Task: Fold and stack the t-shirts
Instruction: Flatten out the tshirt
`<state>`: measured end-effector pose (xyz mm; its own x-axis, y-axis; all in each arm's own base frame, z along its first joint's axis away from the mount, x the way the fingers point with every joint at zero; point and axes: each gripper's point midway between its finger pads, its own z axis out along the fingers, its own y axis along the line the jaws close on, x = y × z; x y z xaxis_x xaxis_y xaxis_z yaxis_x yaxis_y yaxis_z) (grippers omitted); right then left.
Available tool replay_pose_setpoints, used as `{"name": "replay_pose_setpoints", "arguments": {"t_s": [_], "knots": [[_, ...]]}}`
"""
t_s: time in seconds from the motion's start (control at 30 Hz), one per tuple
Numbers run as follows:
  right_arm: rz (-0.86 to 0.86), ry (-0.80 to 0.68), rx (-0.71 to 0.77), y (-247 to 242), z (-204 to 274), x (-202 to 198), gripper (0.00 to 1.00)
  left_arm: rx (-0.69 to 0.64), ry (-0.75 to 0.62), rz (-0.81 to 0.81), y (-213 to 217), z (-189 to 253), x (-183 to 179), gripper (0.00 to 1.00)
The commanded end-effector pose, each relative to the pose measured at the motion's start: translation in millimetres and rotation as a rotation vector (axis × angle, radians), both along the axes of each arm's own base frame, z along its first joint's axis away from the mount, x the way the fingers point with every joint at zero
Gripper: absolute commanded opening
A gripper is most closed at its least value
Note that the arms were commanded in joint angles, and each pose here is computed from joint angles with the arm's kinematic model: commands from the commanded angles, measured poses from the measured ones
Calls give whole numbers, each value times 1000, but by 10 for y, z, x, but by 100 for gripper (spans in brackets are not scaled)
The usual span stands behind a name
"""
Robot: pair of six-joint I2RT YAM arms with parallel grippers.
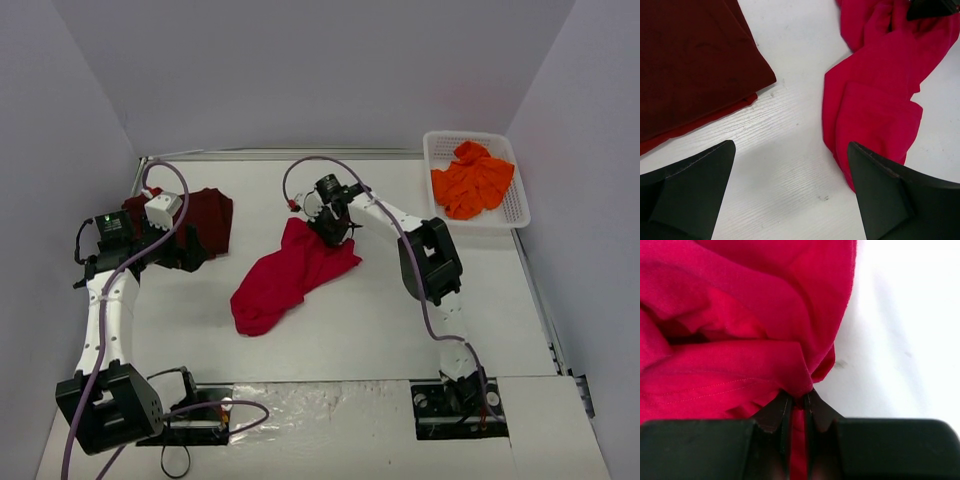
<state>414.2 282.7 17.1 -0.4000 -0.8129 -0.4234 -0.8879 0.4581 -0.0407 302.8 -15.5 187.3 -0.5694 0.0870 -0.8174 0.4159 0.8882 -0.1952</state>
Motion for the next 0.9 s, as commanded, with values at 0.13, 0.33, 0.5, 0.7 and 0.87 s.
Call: {"name": "replay_pose_setpoints", "arguments": {"t_s": [0.13,0.33,0.5,0.7,0.87], "knots": [[-80,-324,111,-178,1716,263,0,-14,-41,-57,-129,155,34,94],[-66,-348,175,-223,2045,45,0,-46,-35,-83,-264,212,49,94],[-70,-288,111,-335,1710,-66,0,-78,70,-210,-622,85,162,94],[-68,-243,108,-345,1565,-142,0,-230,148,-391,-1260,243,539,94],[-58,-274,171,-267,1858,-199,0,-343,48,-437,-1726,605,996,94]]}}
